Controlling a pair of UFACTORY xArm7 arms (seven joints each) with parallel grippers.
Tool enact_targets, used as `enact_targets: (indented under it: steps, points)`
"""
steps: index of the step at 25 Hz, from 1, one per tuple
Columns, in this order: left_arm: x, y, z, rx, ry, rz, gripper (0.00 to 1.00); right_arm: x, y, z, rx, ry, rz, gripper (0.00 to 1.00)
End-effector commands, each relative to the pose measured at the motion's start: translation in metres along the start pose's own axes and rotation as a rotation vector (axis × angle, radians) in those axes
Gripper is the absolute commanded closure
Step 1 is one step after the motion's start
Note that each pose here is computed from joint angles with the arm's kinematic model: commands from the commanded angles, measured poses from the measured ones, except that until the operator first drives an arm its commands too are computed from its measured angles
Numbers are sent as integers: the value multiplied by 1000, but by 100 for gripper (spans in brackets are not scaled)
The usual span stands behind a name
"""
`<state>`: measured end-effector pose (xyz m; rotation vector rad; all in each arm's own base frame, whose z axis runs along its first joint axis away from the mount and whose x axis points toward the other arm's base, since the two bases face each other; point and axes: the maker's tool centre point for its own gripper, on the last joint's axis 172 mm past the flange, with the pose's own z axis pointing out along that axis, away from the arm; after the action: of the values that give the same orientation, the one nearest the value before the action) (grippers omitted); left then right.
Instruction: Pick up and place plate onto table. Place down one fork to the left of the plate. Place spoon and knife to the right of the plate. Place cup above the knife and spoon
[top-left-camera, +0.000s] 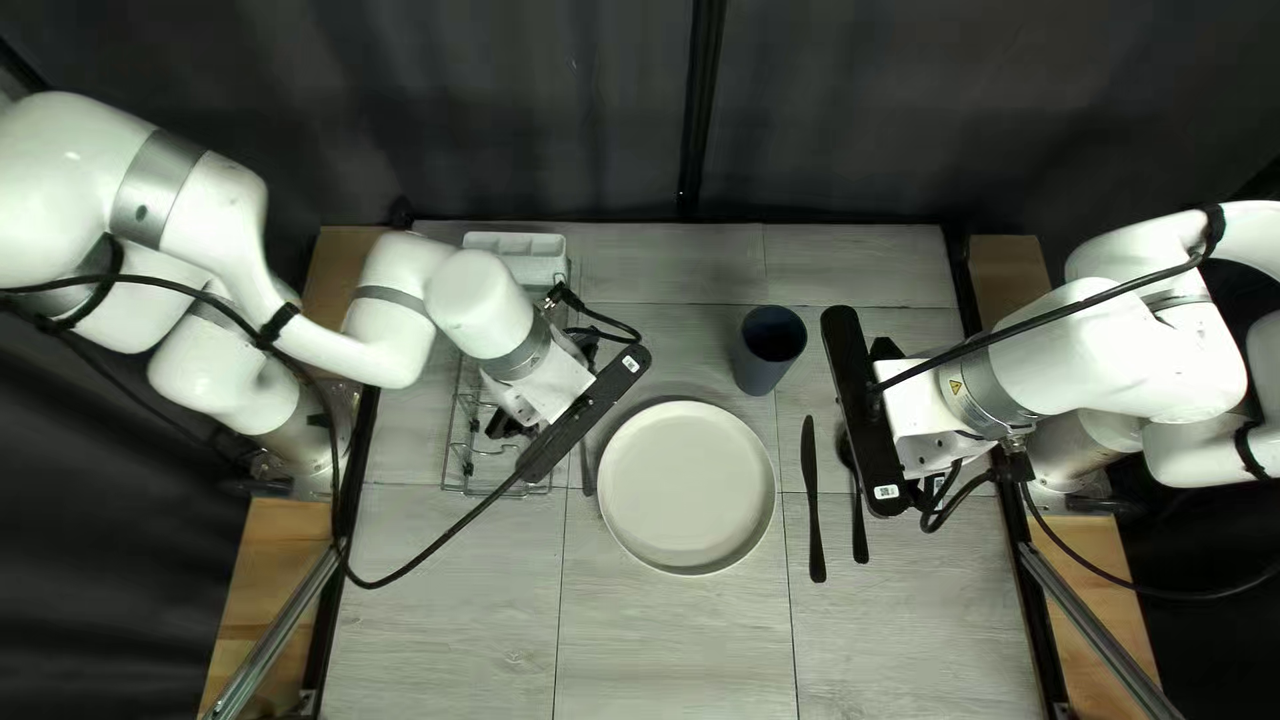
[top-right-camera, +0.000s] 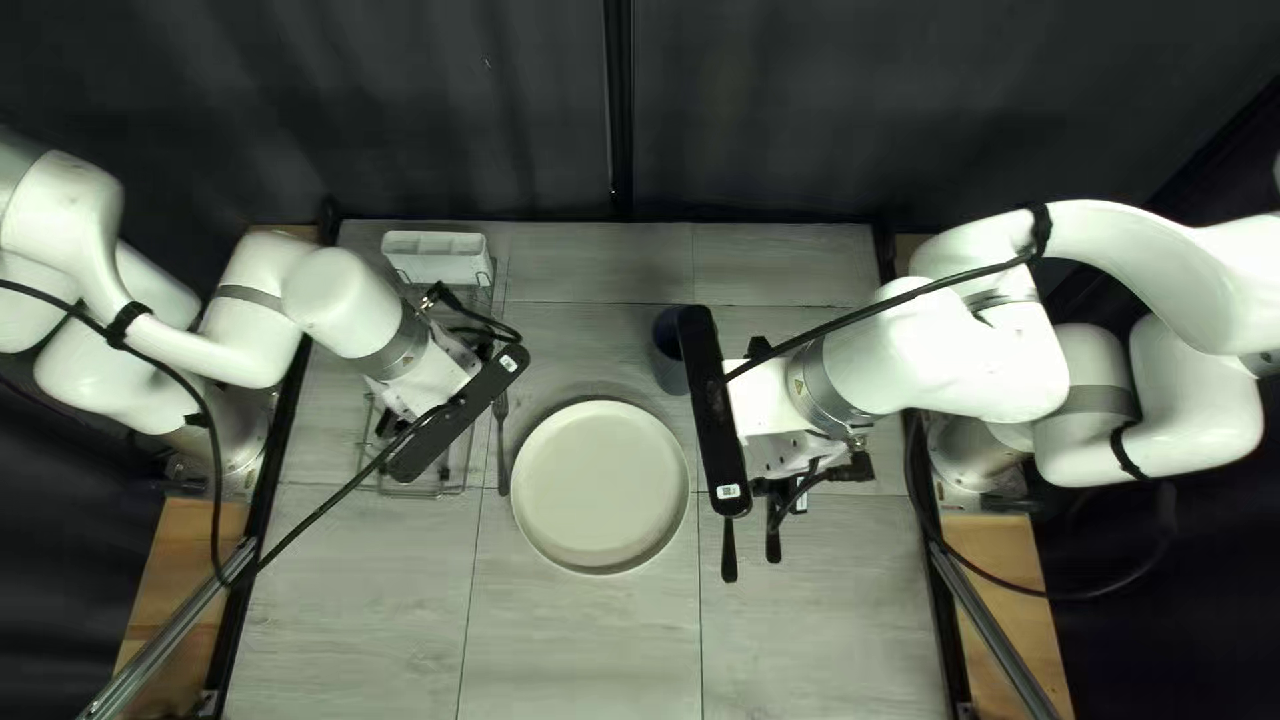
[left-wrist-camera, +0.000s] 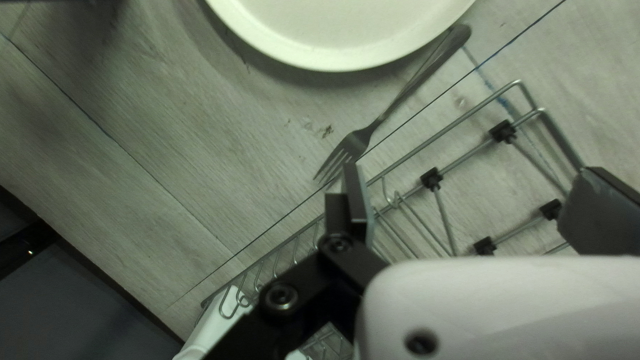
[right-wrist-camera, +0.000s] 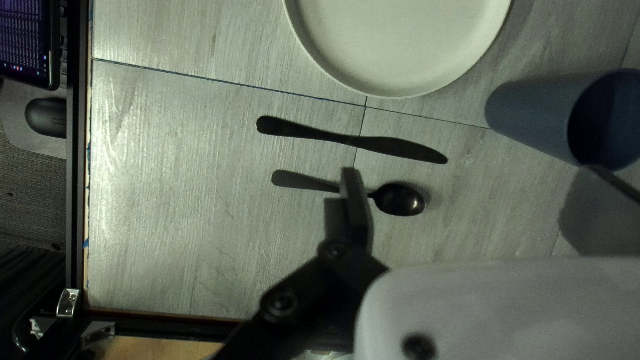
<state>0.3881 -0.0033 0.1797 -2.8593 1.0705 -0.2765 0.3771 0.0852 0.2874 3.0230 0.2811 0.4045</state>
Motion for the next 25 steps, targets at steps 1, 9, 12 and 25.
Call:
enact_targets:
  steps: [1, 9, 12, 25]
  points:
    - [-8, 1, -10, -16, 9, -16, 0, 0, 0, 0, 0, 0, 0, 0]
    - [-24, 22, -57, 13, -49, -140, 0, 0, 0, 0, 0, 0, 0, 0]
    - [-24, 22, -57, 13, -49, -140, 0, 0, 0, 0, 0, 0, 0, 0]
    - [-24, 22, -57, 13, -49, -140, 0, 0, 0, 0, 0, 0, 0, 0]
